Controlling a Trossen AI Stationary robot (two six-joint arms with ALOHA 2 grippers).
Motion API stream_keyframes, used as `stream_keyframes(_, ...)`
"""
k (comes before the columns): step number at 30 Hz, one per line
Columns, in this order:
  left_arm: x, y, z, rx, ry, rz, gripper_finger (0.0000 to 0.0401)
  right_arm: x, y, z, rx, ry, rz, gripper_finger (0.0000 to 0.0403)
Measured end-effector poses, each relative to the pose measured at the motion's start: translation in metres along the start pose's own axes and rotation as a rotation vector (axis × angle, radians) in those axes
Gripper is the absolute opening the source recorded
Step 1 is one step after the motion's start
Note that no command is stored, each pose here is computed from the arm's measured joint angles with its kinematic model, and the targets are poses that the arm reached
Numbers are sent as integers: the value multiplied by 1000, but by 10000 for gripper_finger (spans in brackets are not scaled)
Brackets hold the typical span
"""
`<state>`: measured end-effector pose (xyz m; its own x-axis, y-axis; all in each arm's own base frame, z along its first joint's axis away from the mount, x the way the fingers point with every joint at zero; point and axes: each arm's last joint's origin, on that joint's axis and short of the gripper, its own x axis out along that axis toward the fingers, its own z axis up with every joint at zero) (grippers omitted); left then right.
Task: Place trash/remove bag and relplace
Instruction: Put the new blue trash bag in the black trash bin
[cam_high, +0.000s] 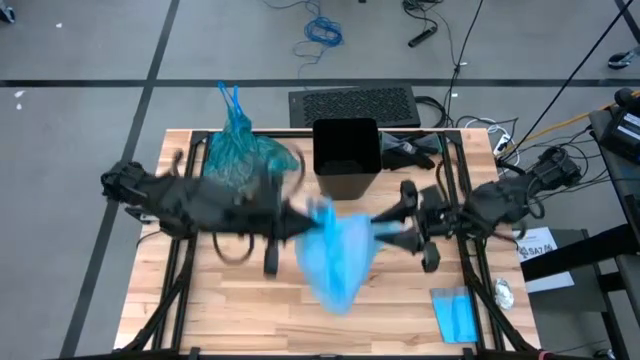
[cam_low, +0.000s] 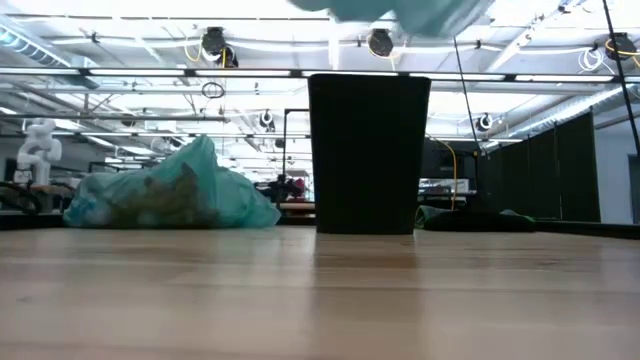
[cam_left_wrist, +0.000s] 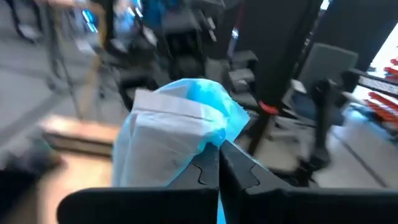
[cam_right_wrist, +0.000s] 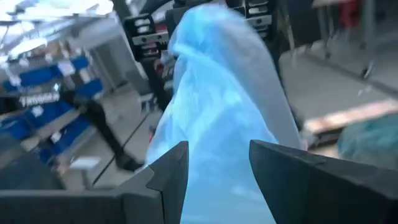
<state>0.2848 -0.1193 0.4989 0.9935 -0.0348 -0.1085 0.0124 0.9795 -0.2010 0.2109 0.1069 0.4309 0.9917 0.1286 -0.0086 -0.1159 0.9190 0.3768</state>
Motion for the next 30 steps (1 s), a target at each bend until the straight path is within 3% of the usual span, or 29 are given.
stream_keyframes(9,-17,49,63,299,-176,-5,0,-13,-21,60,-182,-186,-125,162)
stream_keyframes(13,-23,71,78,389,-217,-20,0,-20,-32,81,-246,-227,-259,162)
stream_keyframes(21,-9,125,79,424,-141,7,0,-20,-78,72,-209,-19,-569,162)
stream_keyframes(30,43,206,55,380,9,51,0,-25,-112,70,-199,92,-715,162)
